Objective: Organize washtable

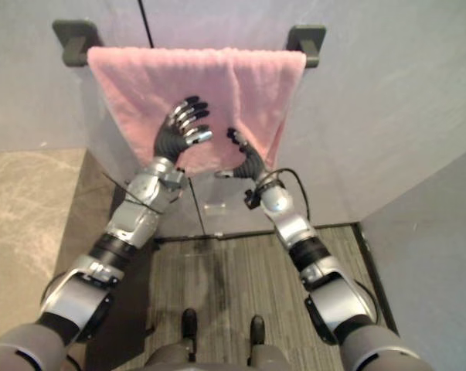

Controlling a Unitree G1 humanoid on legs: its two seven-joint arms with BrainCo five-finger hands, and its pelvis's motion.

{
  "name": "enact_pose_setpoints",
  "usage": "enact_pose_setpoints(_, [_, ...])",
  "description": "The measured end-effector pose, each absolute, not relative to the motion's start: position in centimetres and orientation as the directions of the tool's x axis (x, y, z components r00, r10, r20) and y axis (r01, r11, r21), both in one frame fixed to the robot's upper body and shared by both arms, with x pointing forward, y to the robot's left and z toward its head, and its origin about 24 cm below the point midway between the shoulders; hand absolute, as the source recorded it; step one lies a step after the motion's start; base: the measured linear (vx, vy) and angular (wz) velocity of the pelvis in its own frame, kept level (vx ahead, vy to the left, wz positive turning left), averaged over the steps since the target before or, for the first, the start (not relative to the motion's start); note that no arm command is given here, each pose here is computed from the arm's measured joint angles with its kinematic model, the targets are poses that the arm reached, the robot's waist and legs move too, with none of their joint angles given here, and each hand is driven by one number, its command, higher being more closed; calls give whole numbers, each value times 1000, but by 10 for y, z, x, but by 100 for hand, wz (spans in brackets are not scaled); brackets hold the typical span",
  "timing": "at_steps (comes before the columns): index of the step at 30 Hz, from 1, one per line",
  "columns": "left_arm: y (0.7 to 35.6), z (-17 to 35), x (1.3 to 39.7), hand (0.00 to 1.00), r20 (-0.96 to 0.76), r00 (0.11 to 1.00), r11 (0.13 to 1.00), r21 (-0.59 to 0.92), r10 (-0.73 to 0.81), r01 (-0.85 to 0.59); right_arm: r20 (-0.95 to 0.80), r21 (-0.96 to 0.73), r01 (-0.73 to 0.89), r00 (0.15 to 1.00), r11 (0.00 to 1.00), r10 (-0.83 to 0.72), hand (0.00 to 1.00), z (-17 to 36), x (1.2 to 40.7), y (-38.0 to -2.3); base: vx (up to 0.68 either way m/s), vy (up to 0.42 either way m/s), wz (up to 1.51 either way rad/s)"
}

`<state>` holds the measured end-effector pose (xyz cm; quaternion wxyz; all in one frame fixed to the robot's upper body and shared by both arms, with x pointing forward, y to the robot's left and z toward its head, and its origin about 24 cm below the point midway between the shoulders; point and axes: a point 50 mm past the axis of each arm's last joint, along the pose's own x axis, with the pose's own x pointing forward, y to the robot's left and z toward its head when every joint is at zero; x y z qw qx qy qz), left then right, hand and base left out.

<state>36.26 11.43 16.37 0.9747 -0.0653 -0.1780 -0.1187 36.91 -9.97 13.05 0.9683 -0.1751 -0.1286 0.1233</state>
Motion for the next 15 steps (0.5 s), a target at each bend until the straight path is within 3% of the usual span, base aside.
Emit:
enact_pose_setpoints(7, [139,163,363,0,364,924,976,-136,-113,173,241,-276,-75,960,958,144,0,136,373,-127,-15,1,-1])
enact_pose_setpoints(15, [178,120,341,0,272,962,976,-212,19,41,163,-211,97,985,973,-63,0,99,352,-189,-27,-1,-1])
